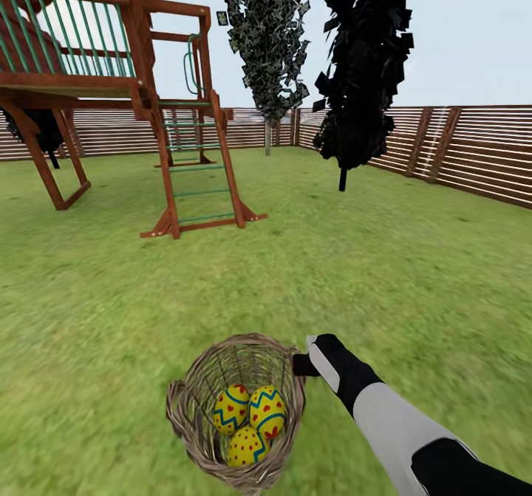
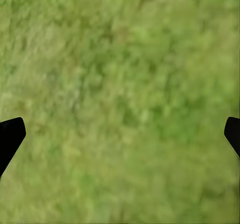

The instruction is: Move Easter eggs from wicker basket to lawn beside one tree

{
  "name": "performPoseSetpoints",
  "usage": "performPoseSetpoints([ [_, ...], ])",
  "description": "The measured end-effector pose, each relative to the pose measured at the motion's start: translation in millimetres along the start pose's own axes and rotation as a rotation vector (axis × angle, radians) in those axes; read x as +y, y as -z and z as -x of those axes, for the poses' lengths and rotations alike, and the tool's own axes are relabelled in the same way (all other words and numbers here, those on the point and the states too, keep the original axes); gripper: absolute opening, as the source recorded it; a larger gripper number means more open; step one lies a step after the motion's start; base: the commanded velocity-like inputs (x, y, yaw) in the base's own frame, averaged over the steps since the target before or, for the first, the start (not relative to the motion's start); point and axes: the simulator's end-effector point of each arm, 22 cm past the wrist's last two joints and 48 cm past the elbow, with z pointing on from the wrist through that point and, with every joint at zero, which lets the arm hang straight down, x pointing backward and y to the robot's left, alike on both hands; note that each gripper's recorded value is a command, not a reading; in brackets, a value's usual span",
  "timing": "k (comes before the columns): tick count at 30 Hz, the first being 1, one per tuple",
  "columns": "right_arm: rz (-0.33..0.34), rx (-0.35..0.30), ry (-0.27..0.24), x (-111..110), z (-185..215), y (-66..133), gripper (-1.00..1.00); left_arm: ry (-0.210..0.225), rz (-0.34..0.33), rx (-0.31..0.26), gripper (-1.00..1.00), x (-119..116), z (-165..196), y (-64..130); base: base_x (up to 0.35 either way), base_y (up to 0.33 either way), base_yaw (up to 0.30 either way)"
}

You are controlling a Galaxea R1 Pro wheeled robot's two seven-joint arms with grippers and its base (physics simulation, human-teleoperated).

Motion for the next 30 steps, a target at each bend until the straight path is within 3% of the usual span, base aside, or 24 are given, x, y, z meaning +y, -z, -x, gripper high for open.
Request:
performPoseSetpoints([
  [30, -0.002, 0.000, 0.000, -1.2, -0.1, -0.1, -1.00, 0.000, 0.000, -0.001, 1.00, 0.0, 0.1, 0.0, 0.337, 0.000, 0.000],
])
